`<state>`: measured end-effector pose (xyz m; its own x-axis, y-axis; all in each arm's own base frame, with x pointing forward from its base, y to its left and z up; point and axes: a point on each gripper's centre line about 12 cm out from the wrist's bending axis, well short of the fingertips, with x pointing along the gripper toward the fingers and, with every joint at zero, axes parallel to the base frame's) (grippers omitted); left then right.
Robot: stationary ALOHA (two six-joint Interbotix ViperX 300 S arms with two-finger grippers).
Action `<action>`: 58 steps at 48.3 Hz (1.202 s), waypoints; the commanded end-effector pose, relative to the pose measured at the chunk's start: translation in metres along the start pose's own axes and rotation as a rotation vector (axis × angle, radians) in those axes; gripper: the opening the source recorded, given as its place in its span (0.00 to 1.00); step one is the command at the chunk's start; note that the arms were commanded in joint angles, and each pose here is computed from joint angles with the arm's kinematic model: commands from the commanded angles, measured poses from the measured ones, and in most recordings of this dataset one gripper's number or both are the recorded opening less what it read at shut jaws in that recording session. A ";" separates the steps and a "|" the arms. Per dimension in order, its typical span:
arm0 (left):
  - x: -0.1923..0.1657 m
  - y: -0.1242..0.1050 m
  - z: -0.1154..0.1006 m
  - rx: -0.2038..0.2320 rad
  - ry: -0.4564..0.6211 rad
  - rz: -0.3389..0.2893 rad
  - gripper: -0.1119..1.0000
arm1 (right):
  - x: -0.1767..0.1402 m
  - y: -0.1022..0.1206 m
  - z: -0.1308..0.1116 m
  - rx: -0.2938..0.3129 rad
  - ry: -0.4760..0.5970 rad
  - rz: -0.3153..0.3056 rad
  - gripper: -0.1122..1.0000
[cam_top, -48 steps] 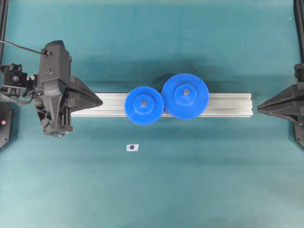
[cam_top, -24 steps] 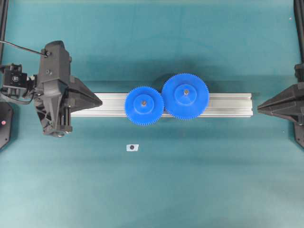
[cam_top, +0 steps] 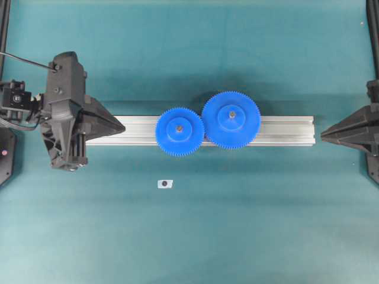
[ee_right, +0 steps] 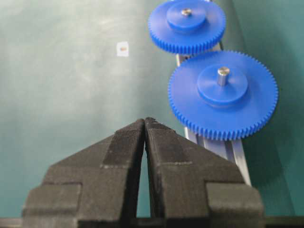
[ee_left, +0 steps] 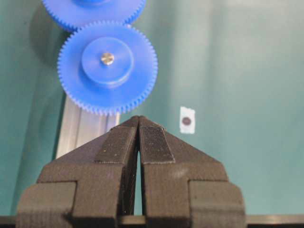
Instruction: Find the location of the shaft and insert the small gear.
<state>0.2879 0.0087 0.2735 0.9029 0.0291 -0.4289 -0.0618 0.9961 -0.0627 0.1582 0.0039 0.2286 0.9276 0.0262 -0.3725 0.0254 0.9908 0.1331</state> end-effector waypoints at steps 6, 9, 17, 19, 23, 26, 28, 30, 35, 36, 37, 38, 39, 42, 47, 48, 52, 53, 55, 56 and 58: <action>-0.004 -0.002 0.012 0.006 -0.043 -0.007 0.10 | 0.000 0.001 0.005 0.003 -0.014 0.002 0.21; -0.004 -0.002 0.013 0.009 -0.053 -0.008 0.10 | 0.000 0.001 0.005 0.003 -0.012 0.002 0.21; -0.004 -0.002 0.012 0.011 -0.058 -0.008 0.10 | 0.000 0.001 0.005 0.003 -0.014 0.002 0.21; -0.004 -0.002 0.012 0.011 -0.058 -0.008 0.10 | 0.000 0.001 0.005 0.003 -0.014 0.002 0.21; -0.004 -0.002 0.012 0.011 -0.058 -0.008 0.10 | 0.000 0.001 0.005 0.003 -0.012 0.002 0.21; -0.004 -0.004 0.012 0.013 -0.059 -0.013 0.10 | 0.000 0.001 0.005 0.003 -0.012 0.002 0.21; -0.004 -0.004 0.012 0.013 -0.058 -0.014 0.10 | 0.000 0.001 0.005 0.003 -0.012 0.002 0.21; -0.004 -0.005 0.011 0.015 -0.056 -0.017 0.10 | 0.000 0.001 0.005 0.003 -0.014 0.002 0.21; -0.003 -0.005 0.010 0.015 -0.053 -0.018 0.10 | 0.000 0.001 0.005 0.003 -0.015 0.002 0.21; -0.003 -0.005 0.010 0.015 -0.053 -0.018 0.10 | 0.000 0.001 0.005 0.003 -0.014 0.002 0.21; -0.003 -0.005 0.010 0.015 -0.053 -0.018 0.10 | 0.000 0.001 0.005 0.003 -0.014 0.002 0.21; -0.003 -0.005 0.010 0.014 -0.054 -0.018 0.10 | 0.000 0.001 0.005 0.003 -0.014 0.002 0.21; -0.003 -0.005 0.010 0.017 -0.054 -0.018 0.10 | 0.000 0.001 0.005 0.003 -0.014 0.002 0.21; -0.003 -0.006 0.010 0.017 -0.056 -0.020 0.10 | 0.000 0.001 0.005 0.003 -0.014 0.002 0.21; -0.004 -0.006 0.011 0.016 -0.060 -0.020 0.10 | 0.000 0.001 0.005 0.003 -0.014 0.002 0.21; -0.004 -0.005 0.011 0.015 -0.060 -0.019 0.10 | 0.000 0.001 0.004 0.003 -0.012 0.002 0.21; -0.004 -0.006 0.011 0.016 -0.062 -0.020 0.10 | 0.000 0.001 0.005 0.003 -0.012 0.002 0.21; -0.004 -0.006 0.011 0.017 -0.062 -0.020 0.10 | 0.000 0.001 0.004 0.003 -0.012 0.002 0.21; -0.004 -0.006 0.011 0.018 -0.062 -0.021 0.10 | 0.000 0.001 0.004 0.003 -0.012 0.002 0.21; -0.004 -0.006 0.011 0.016 -0.062 -0.021 0.10 | 0.000 0.001 0.004 0.003 -0.011 0.002 0.21; -0.004 -0.007 0.011 0.017 -0.062 -0.023 0.10 | 0.000 0.001 0.004 0.003 -0.012 0.002 0.21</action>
<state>0.2882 0.0047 0.2763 0.9159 0.0162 -0.4010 -0.0431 0.9974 -0.0582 0.1582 0.0039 0.2286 0.9277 0.0258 -0.3726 0.0253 0.9910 0.1316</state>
